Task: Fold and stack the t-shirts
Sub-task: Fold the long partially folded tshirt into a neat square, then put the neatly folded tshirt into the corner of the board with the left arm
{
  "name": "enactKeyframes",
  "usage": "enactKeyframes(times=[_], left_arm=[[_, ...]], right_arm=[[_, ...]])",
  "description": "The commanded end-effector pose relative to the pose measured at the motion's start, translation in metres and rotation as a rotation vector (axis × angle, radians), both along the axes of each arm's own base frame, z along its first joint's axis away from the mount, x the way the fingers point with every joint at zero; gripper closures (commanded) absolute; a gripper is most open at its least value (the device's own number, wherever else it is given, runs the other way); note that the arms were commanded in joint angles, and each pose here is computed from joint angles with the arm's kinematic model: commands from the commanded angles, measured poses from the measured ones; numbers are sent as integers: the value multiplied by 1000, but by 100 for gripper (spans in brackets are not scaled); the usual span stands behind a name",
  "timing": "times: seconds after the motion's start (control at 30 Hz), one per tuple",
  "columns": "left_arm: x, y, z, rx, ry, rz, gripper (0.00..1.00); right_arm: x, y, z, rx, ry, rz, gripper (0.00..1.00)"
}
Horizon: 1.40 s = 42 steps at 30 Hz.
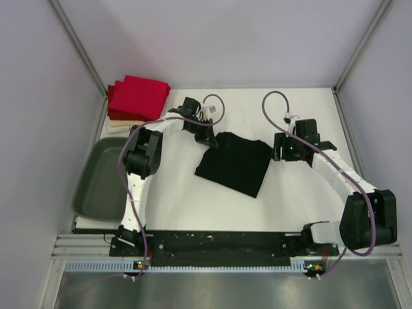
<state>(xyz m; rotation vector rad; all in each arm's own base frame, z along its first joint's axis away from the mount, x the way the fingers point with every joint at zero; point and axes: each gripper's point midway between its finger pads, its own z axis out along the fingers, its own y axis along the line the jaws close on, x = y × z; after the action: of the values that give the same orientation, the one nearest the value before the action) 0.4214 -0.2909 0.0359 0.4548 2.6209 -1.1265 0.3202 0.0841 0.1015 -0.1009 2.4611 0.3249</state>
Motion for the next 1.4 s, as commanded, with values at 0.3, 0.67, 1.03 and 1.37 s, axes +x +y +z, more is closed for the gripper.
enactKeyframes(times=[0.3,0.67,1.03,1.37], left_arm=[[18,19,73,-156,-86,101,100],[84,110,111,106,-343,234,100],[157,186,183,538,-732,287,100],[186,236,245,823,-964,366,100]], right_arm=[[-6,0,-5,5,-21,2,39],[-6,-9,-2,-42,-51,-8,38],[-7,-12,-11,-63,-26,-10,38],[-12,-17,-17,-89,-12,-17,38]])
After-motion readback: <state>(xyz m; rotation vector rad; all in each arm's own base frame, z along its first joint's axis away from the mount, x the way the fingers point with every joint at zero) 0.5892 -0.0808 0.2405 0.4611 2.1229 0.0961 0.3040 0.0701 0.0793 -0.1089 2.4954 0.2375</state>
